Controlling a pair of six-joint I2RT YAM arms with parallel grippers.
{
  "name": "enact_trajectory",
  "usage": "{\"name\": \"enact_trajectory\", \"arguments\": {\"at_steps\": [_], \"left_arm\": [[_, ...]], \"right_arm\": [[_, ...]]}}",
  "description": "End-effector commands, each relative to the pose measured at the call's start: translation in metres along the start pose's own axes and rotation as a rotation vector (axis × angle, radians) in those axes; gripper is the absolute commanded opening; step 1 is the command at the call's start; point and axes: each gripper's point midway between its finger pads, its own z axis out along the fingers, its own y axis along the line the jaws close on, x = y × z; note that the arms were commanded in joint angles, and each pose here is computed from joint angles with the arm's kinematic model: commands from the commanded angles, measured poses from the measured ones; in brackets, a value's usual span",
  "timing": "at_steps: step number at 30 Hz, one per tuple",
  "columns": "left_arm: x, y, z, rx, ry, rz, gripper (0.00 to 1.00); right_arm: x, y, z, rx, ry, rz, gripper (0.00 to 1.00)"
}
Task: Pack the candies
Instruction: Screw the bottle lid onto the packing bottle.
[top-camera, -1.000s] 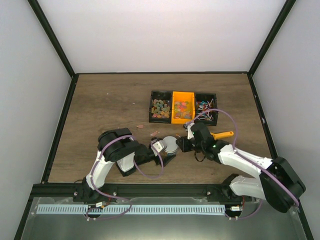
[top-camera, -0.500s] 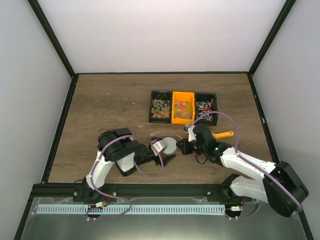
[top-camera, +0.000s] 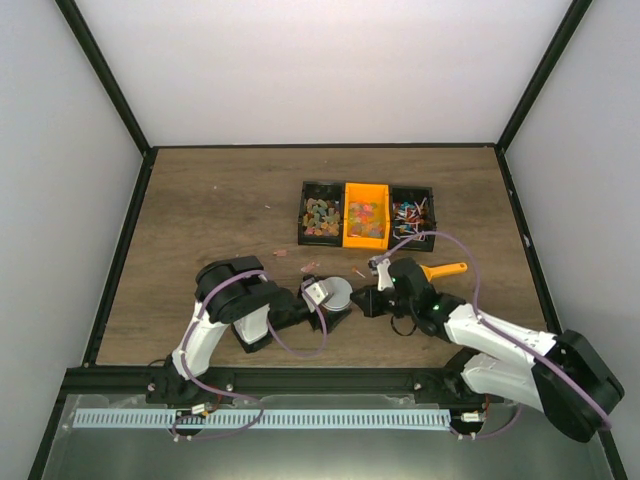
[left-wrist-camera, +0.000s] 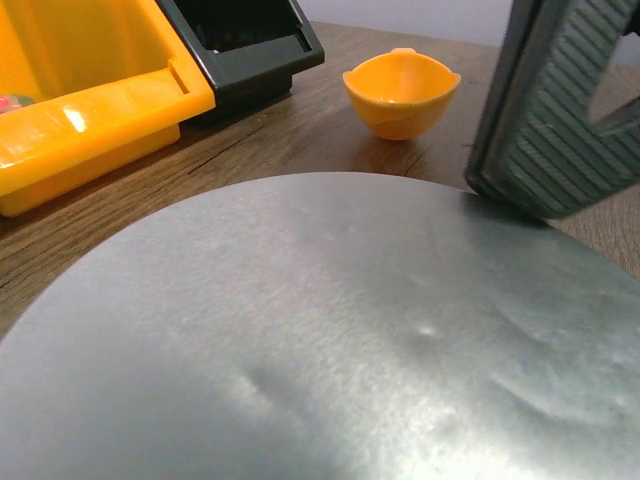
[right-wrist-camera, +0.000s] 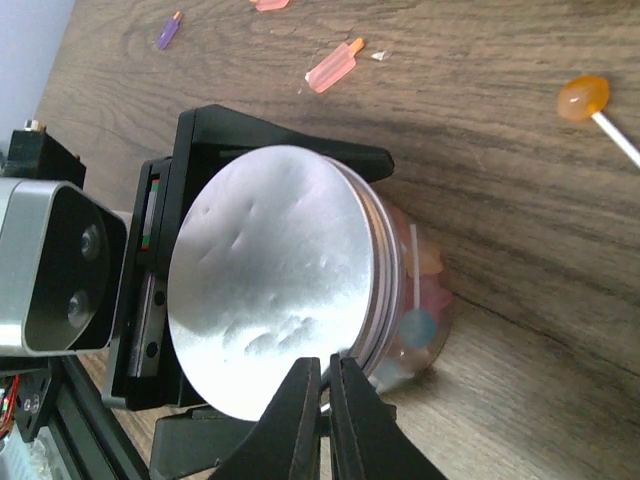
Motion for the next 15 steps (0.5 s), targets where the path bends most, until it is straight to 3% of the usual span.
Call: {"name": "enact_trajectory", "arguments": {"at_steps": [1, 8, 12, 15], "left_arm": [[0.035, -0.014, -0.019, 0.074, 0.041, -0.303, 1.0], [0.039, -0.013, -0.02, 0.069, 0.049, -0.305, 1.0], [0.038, -0.014, -0.021, 0.071, 0.048, -0.297, 1.0], [0.04, -0.013, -0.022, 0.062, 0.054, -0.295, 1.0]], "right_arm": [[0.018, 0.012, 0.001, -0.049, 0.051, 0.018, 0.05], [0.033, 0.024, 0.004, -0.08, 0.082, 0.02, 0.05], [0.019, 0.02, -0.007, -0.028, 0.009, 0.018, 0.05], [-0.001, 0.017, -0.019, 0.037, -0.064, -0.011, 0.24]]}}
